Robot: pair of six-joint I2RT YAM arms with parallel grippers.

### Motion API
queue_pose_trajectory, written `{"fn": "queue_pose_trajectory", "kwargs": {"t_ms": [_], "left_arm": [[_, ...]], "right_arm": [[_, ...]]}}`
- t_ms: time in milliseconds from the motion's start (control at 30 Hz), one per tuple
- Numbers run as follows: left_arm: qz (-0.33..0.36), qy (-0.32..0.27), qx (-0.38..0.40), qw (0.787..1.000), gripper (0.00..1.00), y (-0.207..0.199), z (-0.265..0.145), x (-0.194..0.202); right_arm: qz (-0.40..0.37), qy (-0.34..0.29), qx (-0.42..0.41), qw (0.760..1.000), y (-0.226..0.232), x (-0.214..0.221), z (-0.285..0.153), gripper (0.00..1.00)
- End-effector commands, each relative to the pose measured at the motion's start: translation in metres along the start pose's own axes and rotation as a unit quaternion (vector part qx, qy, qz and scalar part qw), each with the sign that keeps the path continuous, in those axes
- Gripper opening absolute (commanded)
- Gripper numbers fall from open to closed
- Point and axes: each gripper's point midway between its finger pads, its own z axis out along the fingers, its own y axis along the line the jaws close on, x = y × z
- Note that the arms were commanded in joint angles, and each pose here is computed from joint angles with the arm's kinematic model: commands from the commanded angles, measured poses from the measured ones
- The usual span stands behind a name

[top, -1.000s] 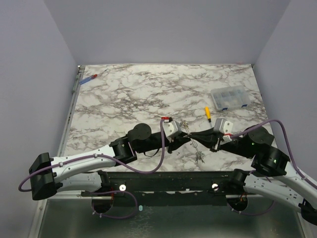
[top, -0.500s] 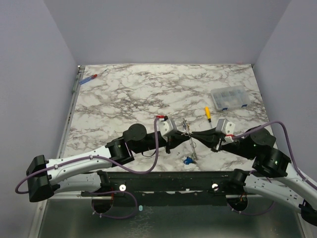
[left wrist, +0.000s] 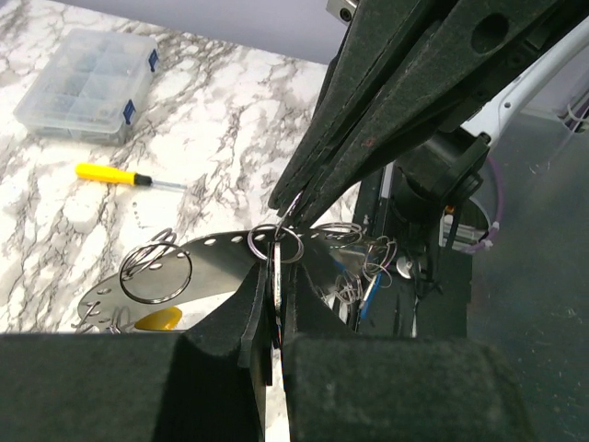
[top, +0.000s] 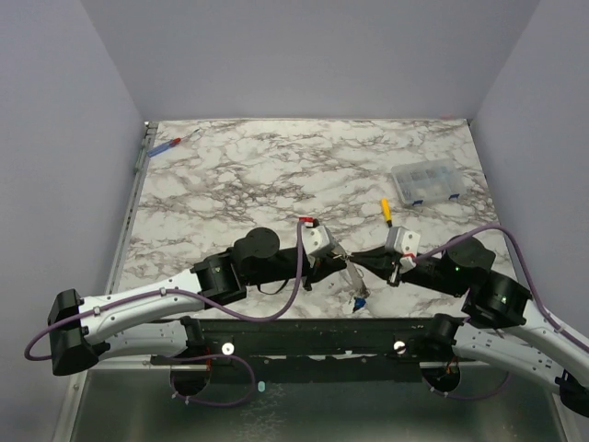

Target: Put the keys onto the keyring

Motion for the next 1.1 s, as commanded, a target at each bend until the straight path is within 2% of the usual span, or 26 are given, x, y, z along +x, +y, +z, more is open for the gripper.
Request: {"fn": "queue_pose_trajectory", "kwargs": {"t_ms": [0,167,367,600,800,1067], "left_arm": [[0.011,-0.009,0.003,1.000,0.00,-0.003,-0.009,-0.024],[0.002,0.010,0.011,1.000,0.00,-0.006,-0.009,-0.019],[-0.003,0.038,0.008,0.999,0.00,-0.005,-0.012,-0.009],[-0.017,0.070,-0.008,0.997,0.00,-0.001,-0.014,-0.002],[-0.016,0.081,-0.007,0.997,0.00,-0.002,-0.016,0.000],[-0.014,0.085,-0.003,0.996,0.00,-0.003,-0.015,0.002]], "right_arm": [[-0.001,0.018,0.023,1.000,-0.006,0.013,-0.003,0.07],[0.003,0.030,0.029,0.999,-0.007,0.022,0.000,0.15],[0.009,0.049,0.052,0.997,-0.015,0.030,0.002,0.41],[0.019,0.043,0.007,0.999,0.002,0.030,0.004,0.56],[0.032,0.026,-0.059,0.997,0.026,0.028,0.010,0.57],[0.033,-0.002,-0.060,0.998,0.024,0.012,0.019,0.45]]}}
